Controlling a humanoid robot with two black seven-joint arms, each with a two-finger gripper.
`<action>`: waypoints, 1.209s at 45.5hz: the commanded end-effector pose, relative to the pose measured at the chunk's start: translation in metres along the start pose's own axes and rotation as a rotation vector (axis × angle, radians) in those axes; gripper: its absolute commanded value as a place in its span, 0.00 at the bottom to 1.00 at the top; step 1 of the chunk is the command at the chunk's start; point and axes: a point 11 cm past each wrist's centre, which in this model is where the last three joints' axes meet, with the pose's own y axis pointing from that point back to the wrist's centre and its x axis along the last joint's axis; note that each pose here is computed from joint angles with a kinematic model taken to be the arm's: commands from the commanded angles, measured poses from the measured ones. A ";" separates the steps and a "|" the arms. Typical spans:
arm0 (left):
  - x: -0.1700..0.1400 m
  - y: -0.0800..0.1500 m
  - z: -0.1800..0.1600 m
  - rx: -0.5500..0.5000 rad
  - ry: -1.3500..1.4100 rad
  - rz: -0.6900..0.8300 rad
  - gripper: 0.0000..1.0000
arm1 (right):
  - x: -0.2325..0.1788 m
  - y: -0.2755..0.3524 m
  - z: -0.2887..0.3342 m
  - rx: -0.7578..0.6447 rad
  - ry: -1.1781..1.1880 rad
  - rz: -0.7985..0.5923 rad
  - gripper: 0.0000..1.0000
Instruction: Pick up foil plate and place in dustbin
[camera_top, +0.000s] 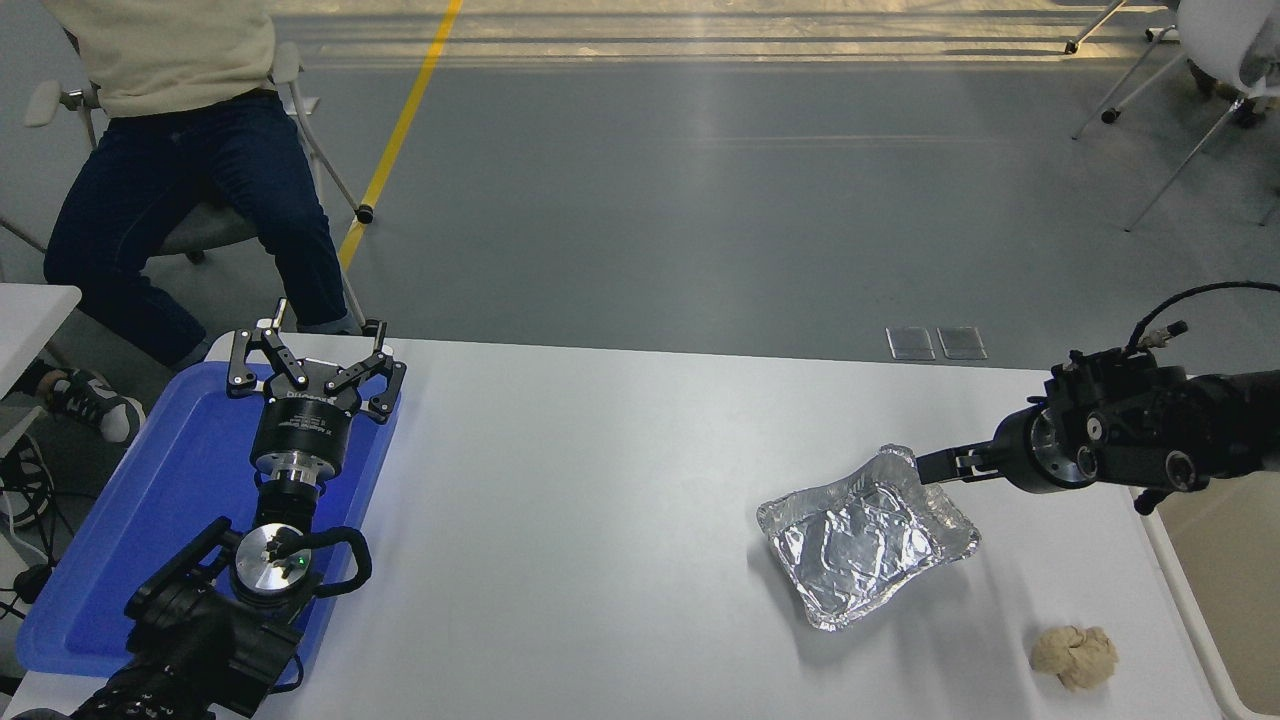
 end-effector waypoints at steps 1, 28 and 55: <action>0.000 0.000 0.000 0.000 0.000 0.000 1.00 | -0.012 -0.028 0.000 -0.030 0.038 0.042 1.00; 0.000 0.000 0.000 0.000 0.000 0.000 1.00 | -0.028 -0.049 -0.013 -0.026 0.056 0.071 0.81; 0.000 0.000 0.000 0.000 0.000 0.000 1.00 | -0.032 -0.051 -0.017 -0.007 0.056 0.061 0.00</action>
